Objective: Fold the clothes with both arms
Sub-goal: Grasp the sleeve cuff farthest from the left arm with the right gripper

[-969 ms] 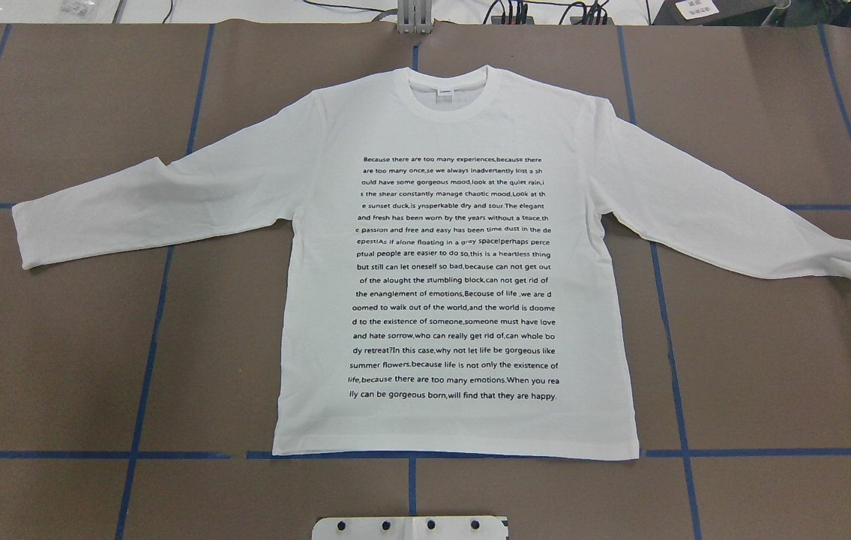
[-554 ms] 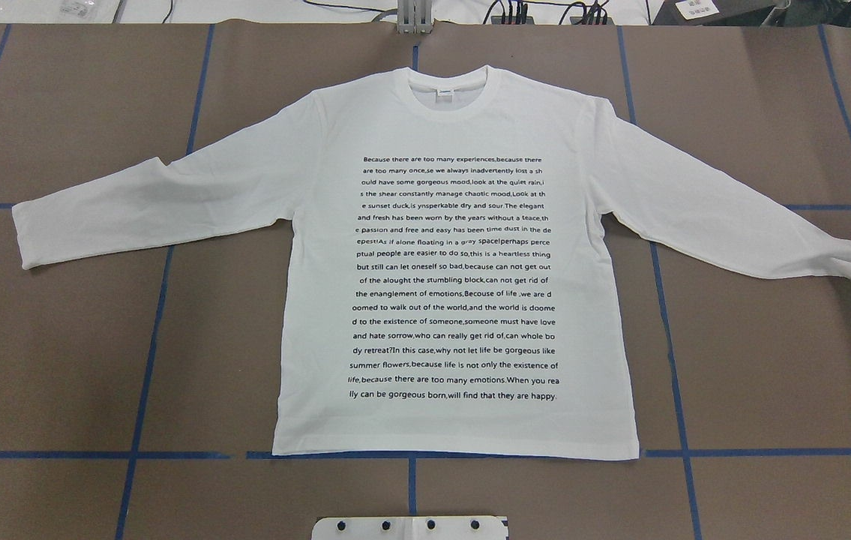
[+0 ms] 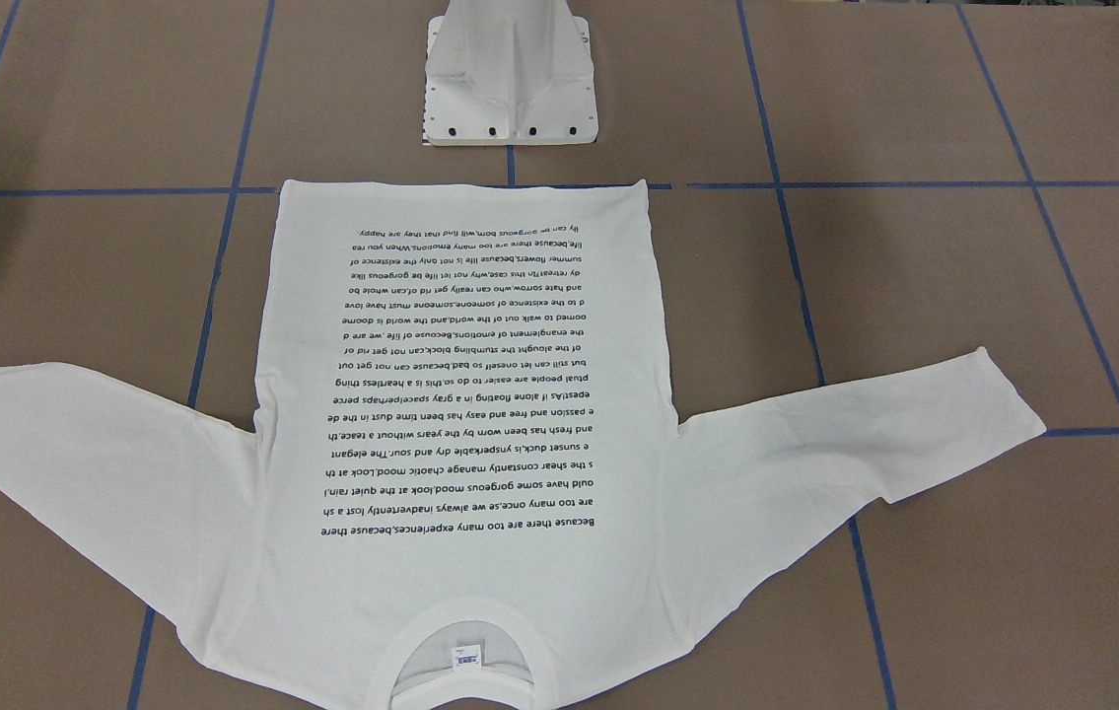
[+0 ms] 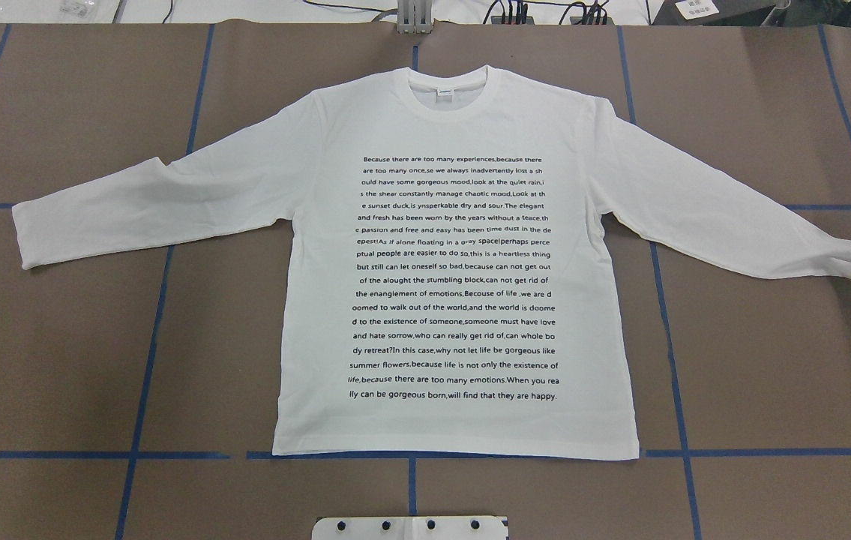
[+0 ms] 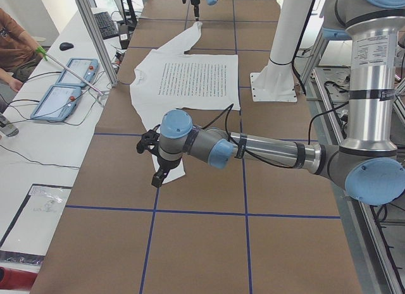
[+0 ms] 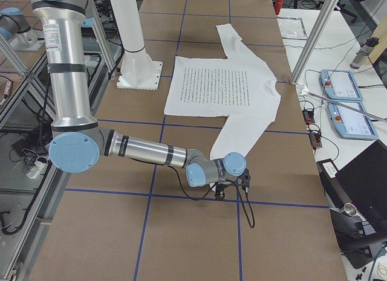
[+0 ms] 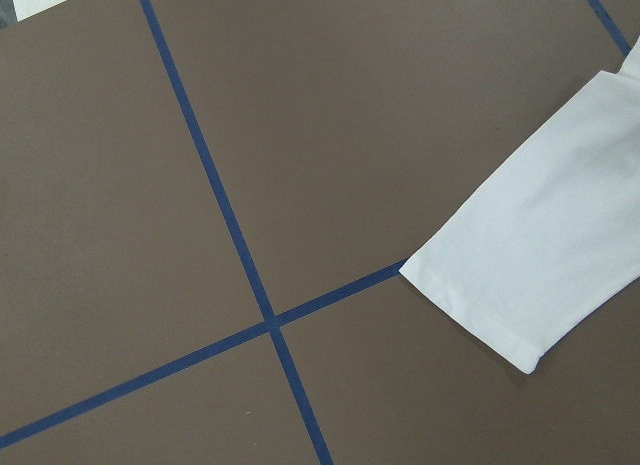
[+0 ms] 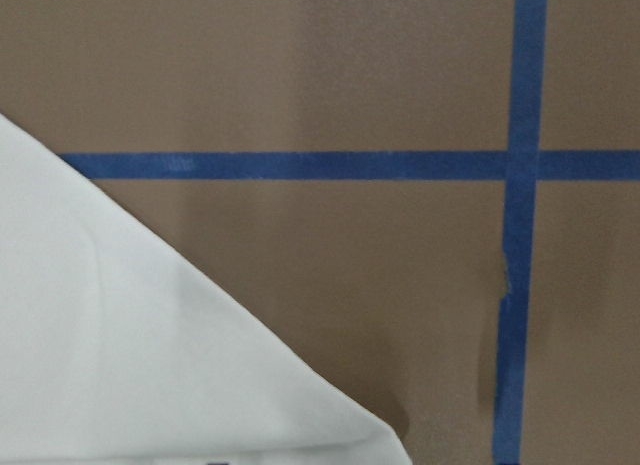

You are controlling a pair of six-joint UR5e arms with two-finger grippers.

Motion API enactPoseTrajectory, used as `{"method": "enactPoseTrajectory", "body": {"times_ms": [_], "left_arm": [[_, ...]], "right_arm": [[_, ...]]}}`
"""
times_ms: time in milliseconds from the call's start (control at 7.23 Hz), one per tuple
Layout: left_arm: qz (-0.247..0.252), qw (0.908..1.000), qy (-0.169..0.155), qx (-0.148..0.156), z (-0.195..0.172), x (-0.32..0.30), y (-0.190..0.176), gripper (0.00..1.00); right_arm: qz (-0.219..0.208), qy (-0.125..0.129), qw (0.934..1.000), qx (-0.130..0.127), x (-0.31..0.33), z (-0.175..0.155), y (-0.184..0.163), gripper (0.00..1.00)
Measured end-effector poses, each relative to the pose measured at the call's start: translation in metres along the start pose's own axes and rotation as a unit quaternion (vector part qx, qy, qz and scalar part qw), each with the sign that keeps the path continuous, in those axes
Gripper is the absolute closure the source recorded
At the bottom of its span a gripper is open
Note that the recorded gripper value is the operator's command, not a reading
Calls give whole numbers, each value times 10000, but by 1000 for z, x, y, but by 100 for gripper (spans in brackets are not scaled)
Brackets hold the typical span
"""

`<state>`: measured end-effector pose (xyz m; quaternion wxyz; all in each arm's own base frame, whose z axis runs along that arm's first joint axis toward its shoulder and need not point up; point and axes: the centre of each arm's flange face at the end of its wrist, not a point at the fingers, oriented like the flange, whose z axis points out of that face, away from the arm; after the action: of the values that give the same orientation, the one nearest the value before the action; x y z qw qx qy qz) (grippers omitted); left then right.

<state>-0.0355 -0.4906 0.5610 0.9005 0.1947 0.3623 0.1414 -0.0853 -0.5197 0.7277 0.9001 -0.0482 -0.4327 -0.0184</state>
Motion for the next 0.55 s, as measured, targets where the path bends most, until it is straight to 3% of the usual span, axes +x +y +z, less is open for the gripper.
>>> {"method": "enactPoseTrajectory", "body": {"times_ms": [138, 277, 415, 554], "left_arm": [[0, 10000, 0, 0, 0, 0, 0, 0], [0, 10000, 0, 0, 0, 0, 0, 0], [0, 10000, 0, 0, 0, 0, 0, 0], [0, 10000, 0, 0, 0, 0, 0, 0]], "right_arm": [[16, -23, 10000, -31, 0, 2, -5, 20], [38, -37, 10000, -59, 1, 5, -9, 36], [56, -46, 9999, -79, 1, 6, -10, 44], [72, -48, 9999, -91, 3, 7, -10, 45]]}}
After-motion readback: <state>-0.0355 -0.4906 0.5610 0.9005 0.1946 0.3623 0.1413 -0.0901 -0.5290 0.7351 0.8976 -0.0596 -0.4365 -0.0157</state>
